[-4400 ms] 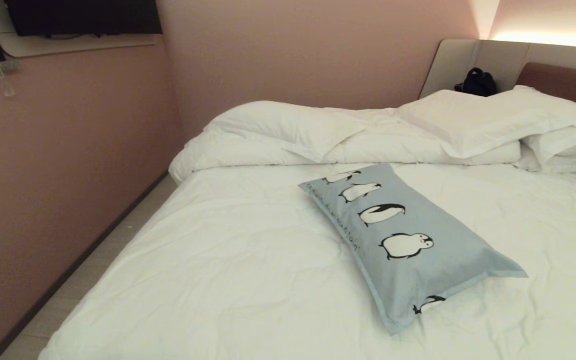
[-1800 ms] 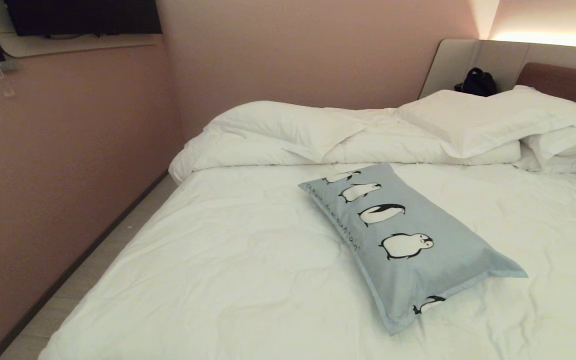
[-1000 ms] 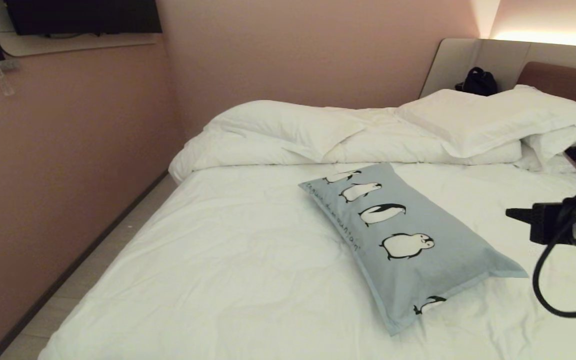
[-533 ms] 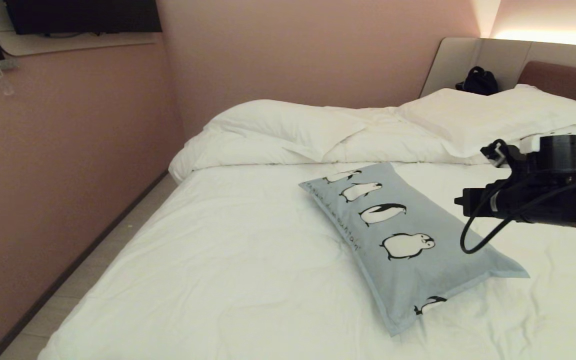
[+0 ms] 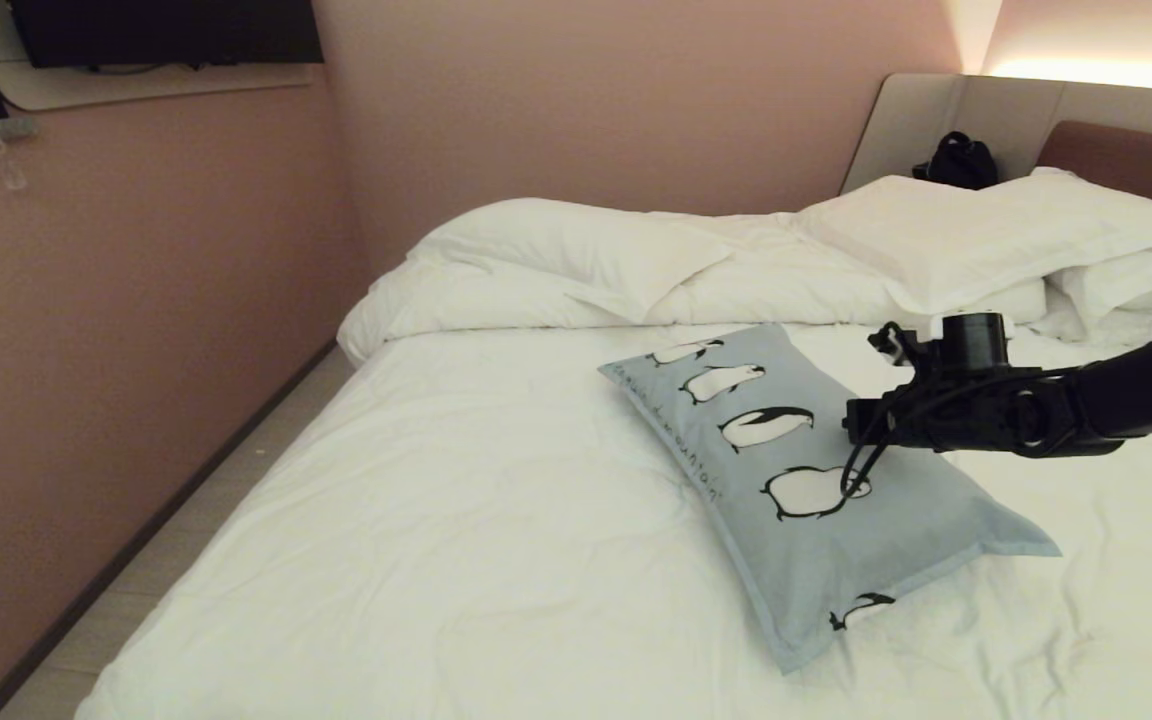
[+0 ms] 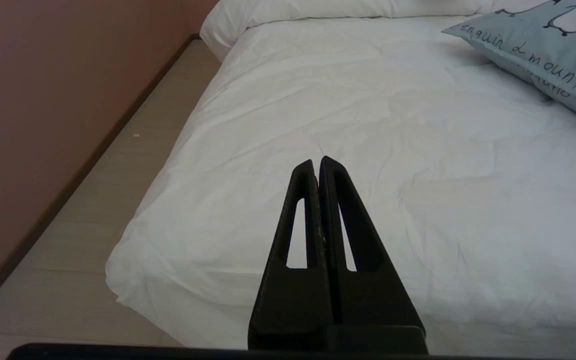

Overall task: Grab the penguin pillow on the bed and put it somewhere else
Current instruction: Pick up the pillow

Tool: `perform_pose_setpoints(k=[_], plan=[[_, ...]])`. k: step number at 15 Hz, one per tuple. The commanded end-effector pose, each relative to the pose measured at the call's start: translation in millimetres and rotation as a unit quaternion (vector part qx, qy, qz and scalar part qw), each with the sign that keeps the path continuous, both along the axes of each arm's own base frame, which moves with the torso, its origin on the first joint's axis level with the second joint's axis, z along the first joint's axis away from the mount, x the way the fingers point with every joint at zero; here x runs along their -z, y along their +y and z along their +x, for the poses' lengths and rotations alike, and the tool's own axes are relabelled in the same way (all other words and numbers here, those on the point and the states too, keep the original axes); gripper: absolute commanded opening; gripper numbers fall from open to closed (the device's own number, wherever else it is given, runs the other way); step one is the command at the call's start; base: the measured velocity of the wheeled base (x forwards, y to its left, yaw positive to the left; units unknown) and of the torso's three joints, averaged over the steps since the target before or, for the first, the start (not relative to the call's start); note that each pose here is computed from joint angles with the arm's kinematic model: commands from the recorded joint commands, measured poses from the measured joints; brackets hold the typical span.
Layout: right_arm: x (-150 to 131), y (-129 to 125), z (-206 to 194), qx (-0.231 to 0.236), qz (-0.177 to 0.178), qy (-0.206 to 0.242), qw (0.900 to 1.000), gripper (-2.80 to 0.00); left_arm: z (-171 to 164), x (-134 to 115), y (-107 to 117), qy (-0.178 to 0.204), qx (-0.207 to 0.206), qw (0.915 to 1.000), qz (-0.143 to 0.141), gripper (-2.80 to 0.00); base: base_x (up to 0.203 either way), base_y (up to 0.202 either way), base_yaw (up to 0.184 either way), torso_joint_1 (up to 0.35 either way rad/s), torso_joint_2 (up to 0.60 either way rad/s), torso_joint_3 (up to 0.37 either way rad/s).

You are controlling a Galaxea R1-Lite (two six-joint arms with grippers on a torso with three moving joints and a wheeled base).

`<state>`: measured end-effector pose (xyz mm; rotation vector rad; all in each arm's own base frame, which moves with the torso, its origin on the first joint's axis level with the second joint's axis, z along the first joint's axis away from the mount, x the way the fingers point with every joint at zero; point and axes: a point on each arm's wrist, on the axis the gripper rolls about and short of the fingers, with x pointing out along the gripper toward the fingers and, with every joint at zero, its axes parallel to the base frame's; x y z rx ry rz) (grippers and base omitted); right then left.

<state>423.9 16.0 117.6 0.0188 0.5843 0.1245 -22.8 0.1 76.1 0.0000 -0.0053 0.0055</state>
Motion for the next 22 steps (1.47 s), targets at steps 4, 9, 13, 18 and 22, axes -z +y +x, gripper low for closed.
perform_pose_setpoints(k=[4,9,13,18,22], plan=[[9.6,13.7,4.7,-0.018,-0.005,0.007,1.0,-2.8,0.0,0.0,0.0,0.0,0.0,1.0,0.0,-2.8,0.0,0.0,0.0,0.0,0.0,0.0],[4.8,21.9,0.5,-0.028,-0.009,0.004,1.0,0.0,0.0,0.0,0.0,0.0,-0.001,1.0,0.0,-2.8,0.0,0.0,0.0,0.0,0.0,0.0],[-8.1,23.6,-0.2,-0.031,-0.017,-0.016,0.999,0.0,0.0,0.0,0.0,0.0,-0.001,1.0,0.0,-2.8,0.0,0.0,0.0,0.0,0.0,0.0],[-1.9,23.6,10.1,-0.015,-0.03,-0.016,0.999,0.0,0.0,0.0,0.0,0.0,0.0,1.0,0.0,-2.8,0.0,0.0,0.0,0.0,0.0,0.0],[37.0,24.8,27.1,-0.016,-0.034,0.019,0.999,0.0,0.0,0.0,0.0,0.0,0.0,1.0,0.0,-2.8,0.0,0.0,0.0,0.0,0.0,0.0]])
